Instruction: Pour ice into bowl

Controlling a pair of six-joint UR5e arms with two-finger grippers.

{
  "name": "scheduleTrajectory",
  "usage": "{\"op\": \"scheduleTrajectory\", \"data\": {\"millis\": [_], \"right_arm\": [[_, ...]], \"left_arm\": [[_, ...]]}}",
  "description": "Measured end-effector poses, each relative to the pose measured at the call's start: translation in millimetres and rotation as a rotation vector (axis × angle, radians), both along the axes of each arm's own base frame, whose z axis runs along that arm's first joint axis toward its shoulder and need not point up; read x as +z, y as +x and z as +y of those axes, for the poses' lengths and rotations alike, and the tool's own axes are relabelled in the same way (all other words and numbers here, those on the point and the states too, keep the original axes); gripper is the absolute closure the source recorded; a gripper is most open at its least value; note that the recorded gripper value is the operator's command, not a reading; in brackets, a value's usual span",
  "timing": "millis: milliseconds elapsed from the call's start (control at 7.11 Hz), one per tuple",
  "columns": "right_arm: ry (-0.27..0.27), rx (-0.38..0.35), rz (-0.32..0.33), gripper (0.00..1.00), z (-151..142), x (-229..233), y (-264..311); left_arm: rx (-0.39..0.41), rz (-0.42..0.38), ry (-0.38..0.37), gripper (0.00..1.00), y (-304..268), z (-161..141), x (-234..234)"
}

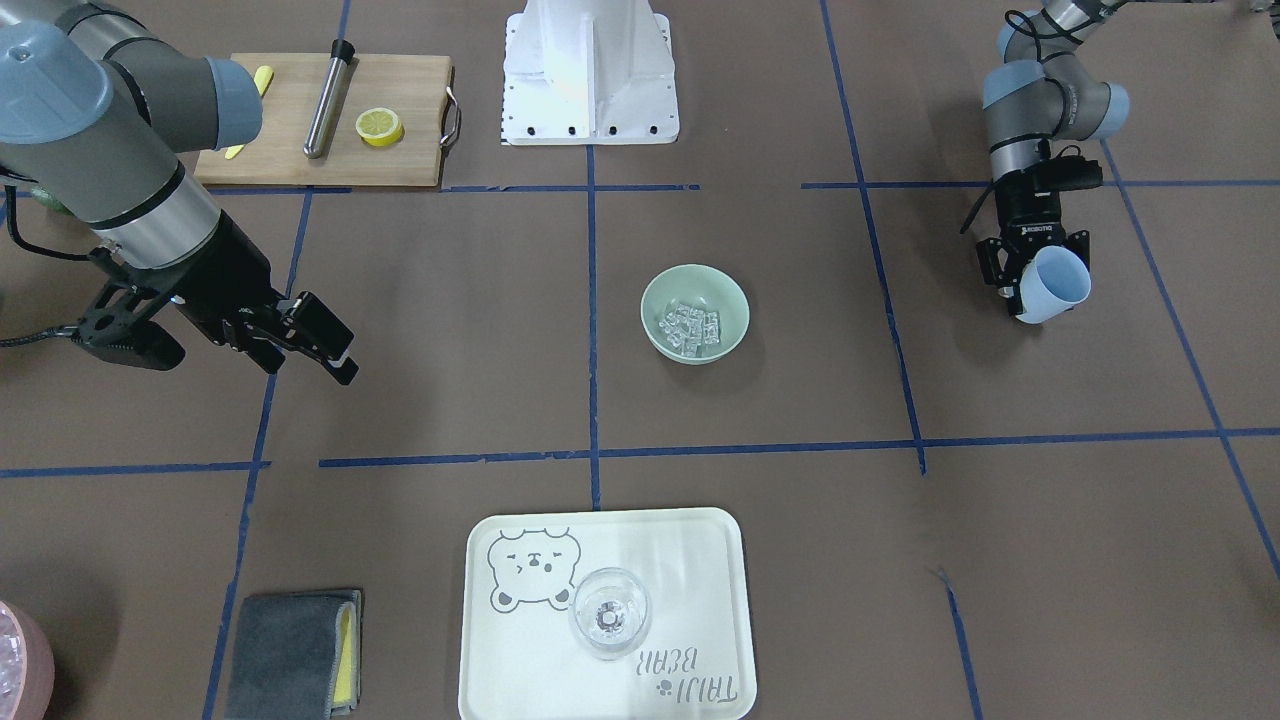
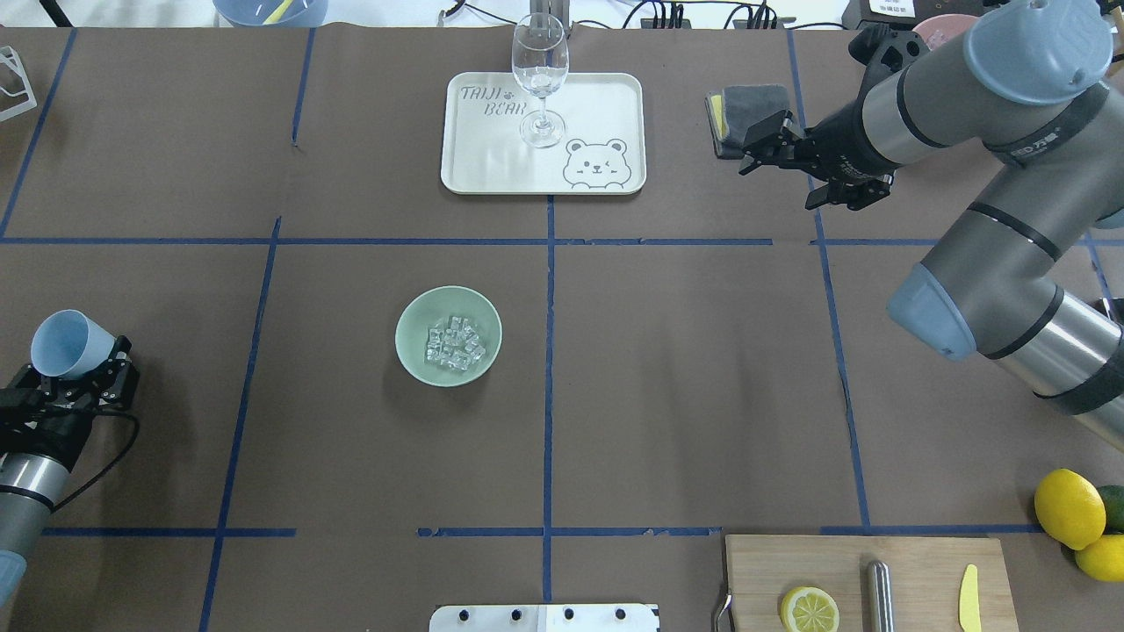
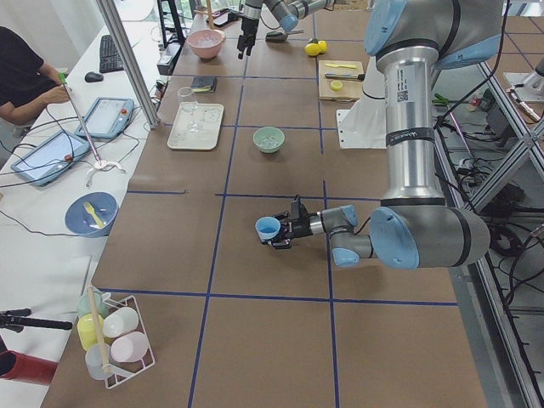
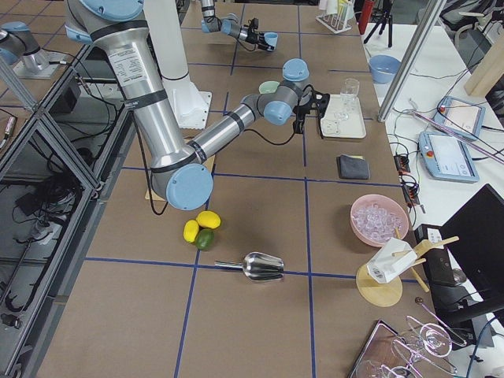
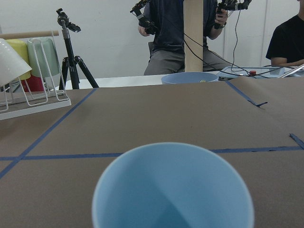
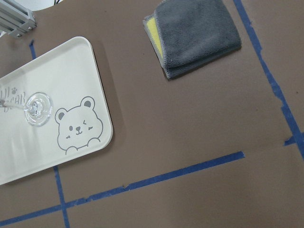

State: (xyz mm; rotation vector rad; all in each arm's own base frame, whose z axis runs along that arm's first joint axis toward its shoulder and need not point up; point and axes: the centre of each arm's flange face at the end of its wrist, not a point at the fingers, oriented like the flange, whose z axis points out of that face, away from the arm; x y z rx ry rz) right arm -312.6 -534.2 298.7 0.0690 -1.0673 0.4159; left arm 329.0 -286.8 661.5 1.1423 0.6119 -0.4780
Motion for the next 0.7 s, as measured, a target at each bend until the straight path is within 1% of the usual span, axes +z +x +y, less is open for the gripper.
{"op": "scheduleTrajectory", "data": {"millis": [141, 281, 562, 703], "right_arm": [[0.0, 0.0, 0.0, 0.0, 0.1, 0.0, 0.1], [0.0, 0.0, 0.0, 0.0, 0.1, -0.1, 0.1], [0.0, 0.0, 0.0, 0.0, 0.1, -0.1, 0.1], [0.0, 0.0, 0.0, 0.0, 0.1, -0.1, 0.1]], "left_arm": [[0.003, -0.001, -0.001, 0.25, -0.1, 0.1, 0.3], [0.011, -0.014, -0.001, 0.01, -0.2, 0.4, 0.6], [0.037, -0.046, 0.014, 0.0, -5.7, 1.8, 1.0], [0.062, -0.054, 0.02, 0.0, -8.4, 3.2, -0.1]]}}
